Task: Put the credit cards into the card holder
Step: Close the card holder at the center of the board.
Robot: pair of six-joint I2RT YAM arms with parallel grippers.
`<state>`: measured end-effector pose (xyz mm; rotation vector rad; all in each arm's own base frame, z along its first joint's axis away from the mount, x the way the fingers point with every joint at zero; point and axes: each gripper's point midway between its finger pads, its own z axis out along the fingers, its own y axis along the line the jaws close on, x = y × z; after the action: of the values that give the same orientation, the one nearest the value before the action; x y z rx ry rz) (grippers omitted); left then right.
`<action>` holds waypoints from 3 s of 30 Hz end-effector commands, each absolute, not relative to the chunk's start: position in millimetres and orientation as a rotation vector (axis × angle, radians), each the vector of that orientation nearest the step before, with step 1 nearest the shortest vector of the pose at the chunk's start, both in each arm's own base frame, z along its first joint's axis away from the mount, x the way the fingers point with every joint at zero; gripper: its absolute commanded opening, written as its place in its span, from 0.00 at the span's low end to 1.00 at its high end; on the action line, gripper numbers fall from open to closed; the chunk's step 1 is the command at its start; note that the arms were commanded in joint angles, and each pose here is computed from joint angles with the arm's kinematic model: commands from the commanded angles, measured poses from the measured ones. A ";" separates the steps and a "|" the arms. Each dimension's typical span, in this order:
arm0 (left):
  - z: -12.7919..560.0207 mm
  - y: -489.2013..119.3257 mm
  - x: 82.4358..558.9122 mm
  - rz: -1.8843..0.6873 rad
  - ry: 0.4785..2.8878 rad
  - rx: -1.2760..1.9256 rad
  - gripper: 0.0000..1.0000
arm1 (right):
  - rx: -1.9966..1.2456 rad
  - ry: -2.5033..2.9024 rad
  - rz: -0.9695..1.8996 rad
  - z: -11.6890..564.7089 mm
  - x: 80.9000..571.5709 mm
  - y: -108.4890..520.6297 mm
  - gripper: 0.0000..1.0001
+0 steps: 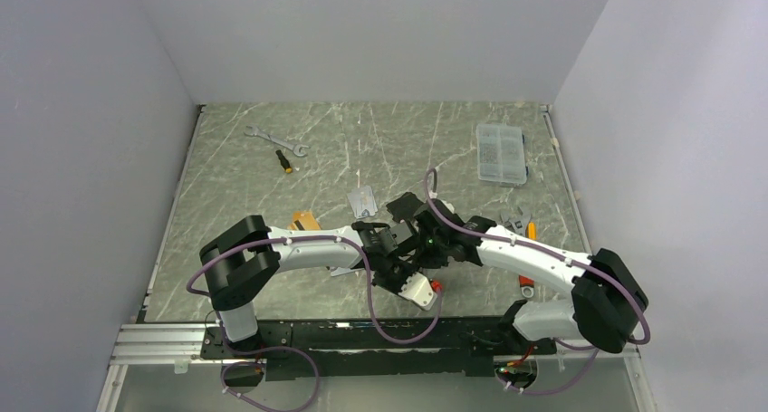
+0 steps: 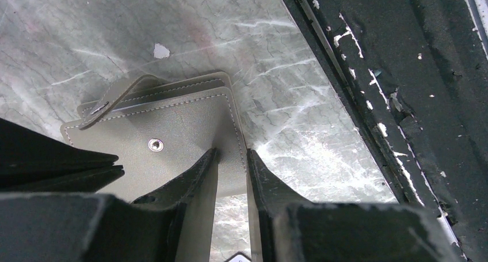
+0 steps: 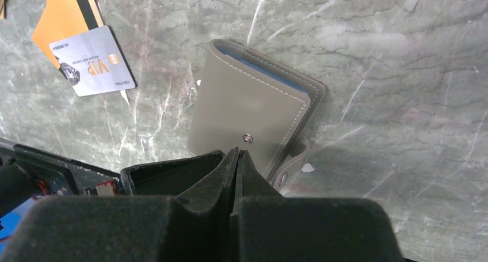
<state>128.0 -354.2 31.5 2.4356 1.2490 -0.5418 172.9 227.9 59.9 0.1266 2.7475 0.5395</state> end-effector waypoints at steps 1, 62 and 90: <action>24.3 -339.3 110.9 -0.585 1.270 2.501 0.28 | 0.130 2.709 0.502 75.4 180.2 223.3 0.13; 26.4 -339.8 110.4 -0.574 1.258 2.510 0.26 | 0.171 2.776 0.412 69.2 160.8 210.8 0.00; 25.2 -338.7 110.3 -0.559 1.252 2.520 0.25 | 0.252 2.802 0.596 33.0 178.0 235.2 0.00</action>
<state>126.2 -352.6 31.6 2.4548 1.2314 -0.5247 172.7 230.5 35.3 0.2364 2.8224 0.5639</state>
